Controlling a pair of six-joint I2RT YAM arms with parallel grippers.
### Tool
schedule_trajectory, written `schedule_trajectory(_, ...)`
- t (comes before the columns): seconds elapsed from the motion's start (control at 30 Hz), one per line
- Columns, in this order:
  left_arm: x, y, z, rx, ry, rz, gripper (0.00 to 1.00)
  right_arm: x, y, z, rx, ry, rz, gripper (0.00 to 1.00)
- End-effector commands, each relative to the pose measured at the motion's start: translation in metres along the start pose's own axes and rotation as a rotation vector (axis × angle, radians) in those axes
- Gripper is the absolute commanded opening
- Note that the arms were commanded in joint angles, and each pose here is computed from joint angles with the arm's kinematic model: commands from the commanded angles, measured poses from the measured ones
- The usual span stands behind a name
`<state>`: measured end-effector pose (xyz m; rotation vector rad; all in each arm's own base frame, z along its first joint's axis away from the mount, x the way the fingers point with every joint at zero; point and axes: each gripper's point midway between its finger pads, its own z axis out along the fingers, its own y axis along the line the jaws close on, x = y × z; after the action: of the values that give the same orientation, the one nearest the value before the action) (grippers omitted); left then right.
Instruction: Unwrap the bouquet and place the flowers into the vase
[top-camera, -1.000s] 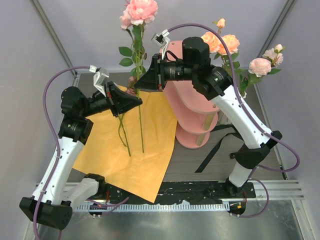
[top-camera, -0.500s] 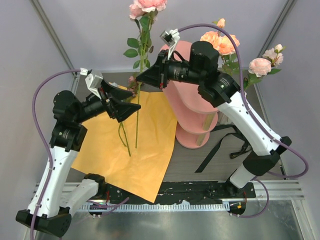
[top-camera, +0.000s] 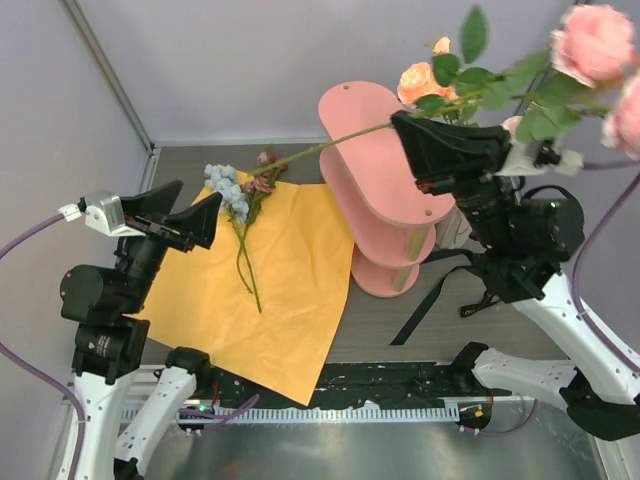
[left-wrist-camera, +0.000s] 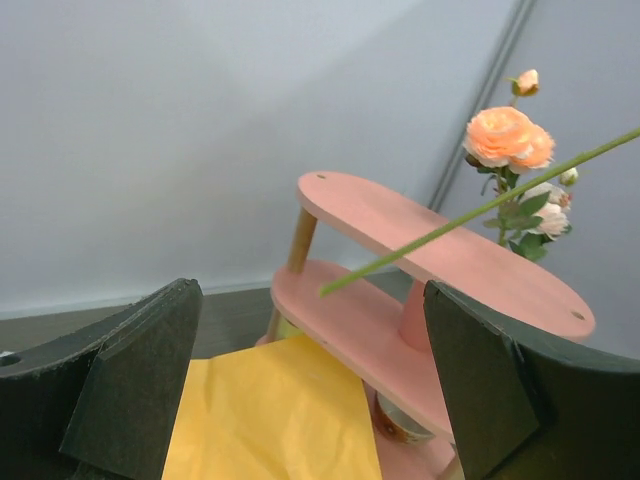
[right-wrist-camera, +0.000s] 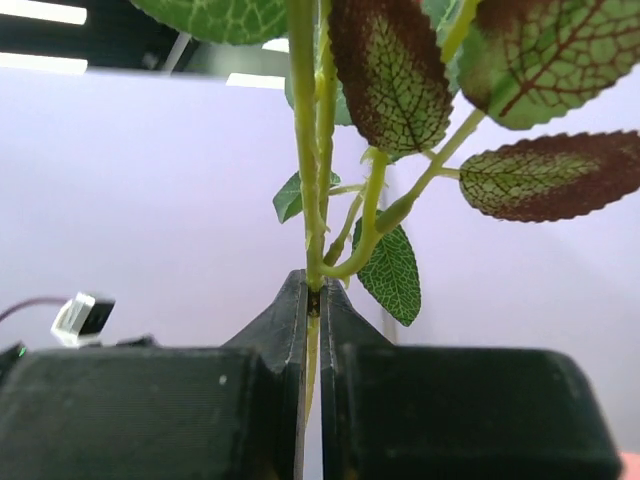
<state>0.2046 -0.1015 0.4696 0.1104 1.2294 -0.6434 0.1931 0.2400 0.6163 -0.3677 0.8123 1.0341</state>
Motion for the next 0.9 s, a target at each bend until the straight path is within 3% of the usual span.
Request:
schedule_trajectory(0.0,-0.004,0.026,0.003,-0.133,-0.037,0.022,0.97,-0.107,-0.016,-0.034,0.158,-0.439,-0.155,0.01)
schedule_trajectory(0.07,0.0,0.026,0.006,-0.131,-0.02,0.02,0.97,-0.128,-0.017,-0.054,0.2,-0.515,-0.195,0.01)
schedule_trajectory(0.33,0.021,0.026,0.018,-0.097,0.033,-0.016,0.96,-0.176,-0.053,-0.124,0.542,-0.615,-0.489,0.01)
schedule_trajectory(0.7,0.037,0.024,0.025,-0.065,0.058,-0.056,0.96,-0.25,-0.042,-0.188,0.704,-0.686,-0.706,0.01)
schedule_trajectory(0.8,0.037,0.024,0.025,-0.063,0.057,-0.059,0.96,-0.264,-0.059,-0.199,0.842,-0.578,-0.68,0.01)
schedule_trajectory(0.87,0.04,0.024,0.026,-0.061,0.067,-0.064,0.96,-0.242,-0.086,-0.192,0.974,-0.355,-0.679,0.01)
